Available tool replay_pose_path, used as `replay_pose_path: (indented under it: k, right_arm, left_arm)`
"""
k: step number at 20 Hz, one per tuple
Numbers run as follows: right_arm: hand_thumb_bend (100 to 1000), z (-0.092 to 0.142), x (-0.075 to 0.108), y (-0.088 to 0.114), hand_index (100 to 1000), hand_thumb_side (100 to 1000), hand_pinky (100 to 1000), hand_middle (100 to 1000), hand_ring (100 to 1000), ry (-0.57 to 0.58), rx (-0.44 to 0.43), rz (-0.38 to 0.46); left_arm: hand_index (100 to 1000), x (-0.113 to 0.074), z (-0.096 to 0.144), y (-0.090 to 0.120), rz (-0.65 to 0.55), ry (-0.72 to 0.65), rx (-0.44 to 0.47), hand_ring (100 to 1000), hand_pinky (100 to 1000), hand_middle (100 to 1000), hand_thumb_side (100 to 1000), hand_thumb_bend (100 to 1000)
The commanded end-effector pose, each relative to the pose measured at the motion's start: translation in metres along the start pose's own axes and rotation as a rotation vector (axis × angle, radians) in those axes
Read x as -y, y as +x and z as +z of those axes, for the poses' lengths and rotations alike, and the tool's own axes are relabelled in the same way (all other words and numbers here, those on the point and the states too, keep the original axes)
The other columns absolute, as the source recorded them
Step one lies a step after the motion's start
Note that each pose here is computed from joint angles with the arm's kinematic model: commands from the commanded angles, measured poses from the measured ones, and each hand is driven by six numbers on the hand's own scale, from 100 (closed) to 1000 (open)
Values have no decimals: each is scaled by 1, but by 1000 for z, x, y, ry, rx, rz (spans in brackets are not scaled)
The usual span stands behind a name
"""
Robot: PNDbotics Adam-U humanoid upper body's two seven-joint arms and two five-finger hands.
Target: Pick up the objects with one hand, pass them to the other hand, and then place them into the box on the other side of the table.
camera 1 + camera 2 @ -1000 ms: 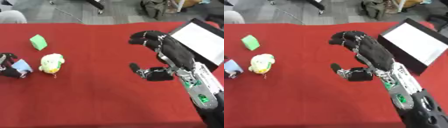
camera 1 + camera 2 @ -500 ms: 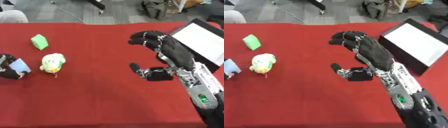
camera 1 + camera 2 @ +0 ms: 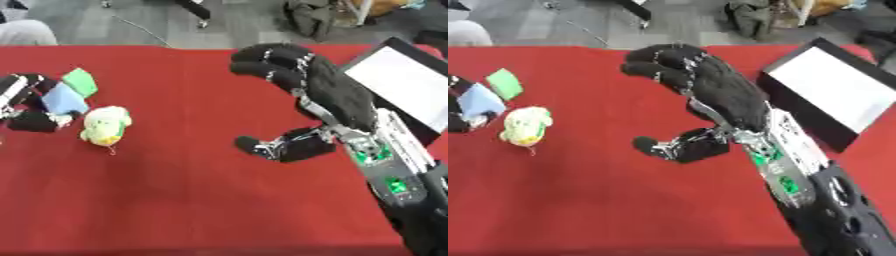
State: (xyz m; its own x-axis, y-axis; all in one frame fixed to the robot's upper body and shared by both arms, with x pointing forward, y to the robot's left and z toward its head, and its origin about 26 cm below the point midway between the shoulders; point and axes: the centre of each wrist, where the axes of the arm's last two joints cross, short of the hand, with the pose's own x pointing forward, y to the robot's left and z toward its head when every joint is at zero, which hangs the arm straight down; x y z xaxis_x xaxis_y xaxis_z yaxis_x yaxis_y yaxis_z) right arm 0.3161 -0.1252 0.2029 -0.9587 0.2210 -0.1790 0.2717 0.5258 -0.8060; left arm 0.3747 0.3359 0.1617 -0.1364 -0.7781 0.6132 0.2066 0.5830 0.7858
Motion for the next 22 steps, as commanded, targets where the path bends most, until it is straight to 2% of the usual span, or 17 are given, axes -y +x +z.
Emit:
replay_pose_path:
  k: [1,7,11,18,22]
  right_arm:
    - [534,-16,8,7,933,384,799,868,869,-46,83,-3]
    - [535,-34,10,15,928,353,796,862,859,-84,163,-9]
    - [522,-39,8,18,919,342,793,855,851,-93,187,-16]
    - [493,-41,4,20,904,315,782,838,834,-70,220,-38]
    - [462,-40,1,19,905,225,782,836,833,-35,219,-52]
  left_arm:
    - [721,-3,-4,31,43,-97,139,487,528,503,211,425]
    - [723,14,-16,73,128,-311,309,486,526,502,219,418]
    - [726,22,-20,97,144,-426,386,488,530,504,224,417]
    - [738,31,-20,119,166,-615,480,503,547,516,243,407]
    - [743,30,-17,126,137,-689,524,507,553,521,248,404]
